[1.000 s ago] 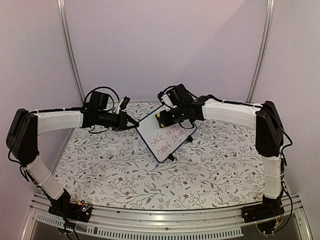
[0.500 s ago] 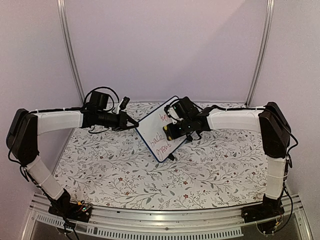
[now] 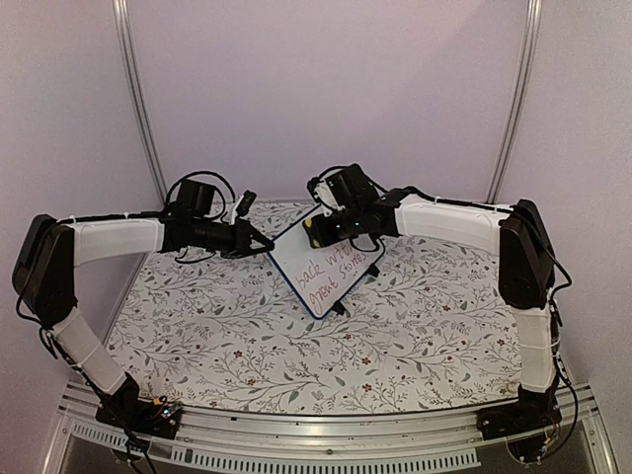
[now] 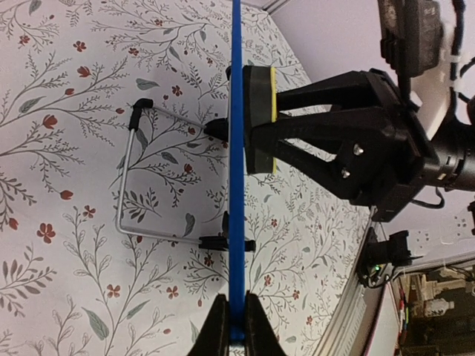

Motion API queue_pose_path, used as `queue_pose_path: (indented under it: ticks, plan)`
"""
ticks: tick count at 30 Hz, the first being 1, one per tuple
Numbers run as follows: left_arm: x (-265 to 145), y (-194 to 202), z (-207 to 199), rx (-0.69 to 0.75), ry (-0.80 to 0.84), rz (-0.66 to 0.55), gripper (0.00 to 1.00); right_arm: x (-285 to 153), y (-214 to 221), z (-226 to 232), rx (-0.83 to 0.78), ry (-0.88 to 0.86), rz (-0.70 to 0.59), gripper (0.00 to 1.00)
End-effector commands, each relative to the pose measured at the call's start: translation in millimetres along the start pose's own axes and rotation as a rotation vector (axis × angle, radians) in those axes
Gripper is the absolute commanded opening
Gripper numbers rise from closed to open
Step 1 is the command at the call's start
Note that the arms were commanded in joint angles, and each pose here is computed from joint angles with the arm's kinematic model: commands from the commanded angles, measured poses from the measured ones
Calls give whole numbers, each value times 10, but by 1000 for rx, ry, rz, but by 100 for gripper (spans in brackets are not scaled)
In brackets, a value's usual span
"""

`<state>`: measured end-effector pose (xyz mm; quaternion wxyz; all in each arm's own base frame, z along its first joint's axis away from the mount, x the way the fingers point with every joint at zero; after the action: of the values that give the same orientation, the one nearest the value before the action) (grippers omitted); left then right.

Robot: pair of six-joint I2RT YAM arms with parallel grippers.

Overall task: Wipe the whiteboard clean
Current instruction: Erase the whiteboard at the center of the board.

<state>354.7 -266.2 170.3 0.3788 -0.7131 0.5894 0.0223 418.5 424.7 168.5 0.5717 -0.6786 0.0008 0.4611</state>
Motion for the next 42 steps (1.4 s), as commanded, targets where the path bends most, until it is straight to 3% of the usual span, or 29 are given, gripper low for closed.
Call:
queue_pose_path:
  ticks: [1, 8, 12, 24, 29, 42]
  plan:
    - [34, -23, -146, 34, 53, 11, 6, 154, 281, -89, -16, 28, 75, 15]
    - [21, -25, -170, 34, 63, 10, 6, 82, 733, -173, -2, 51, 157, 15]
    - [20, -29, -180, 36, 67, 8, 6, 15, 783, -173, 14, 47, 157, 15]
    - [33, -48, -115, 38, 37, 1, 6, -65, 82, -202, 11, 68, 11, 15]
    - [-3, -76, -121, 52, 22, -10, 5, -13, 11, -229, 23, 72, 1, 15]
    - [-77, -117, -226, 69, 45, -30, 6, 74, 627, -281, 63, 69, 140, 15]
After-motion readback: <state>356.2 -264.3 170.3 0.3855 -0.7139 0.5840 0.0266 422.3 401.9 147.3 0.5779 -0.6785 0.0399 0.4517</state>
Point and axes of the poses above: each gripper's point midway between its finger pads, its own x axis out along the fingers, its own z axis along the line the jaws close on, y = z × x, the point moved 1 cm from there along -x, back along the fingers, and after that the axes turned 4 degrees about -x, right-handed, at the moved point
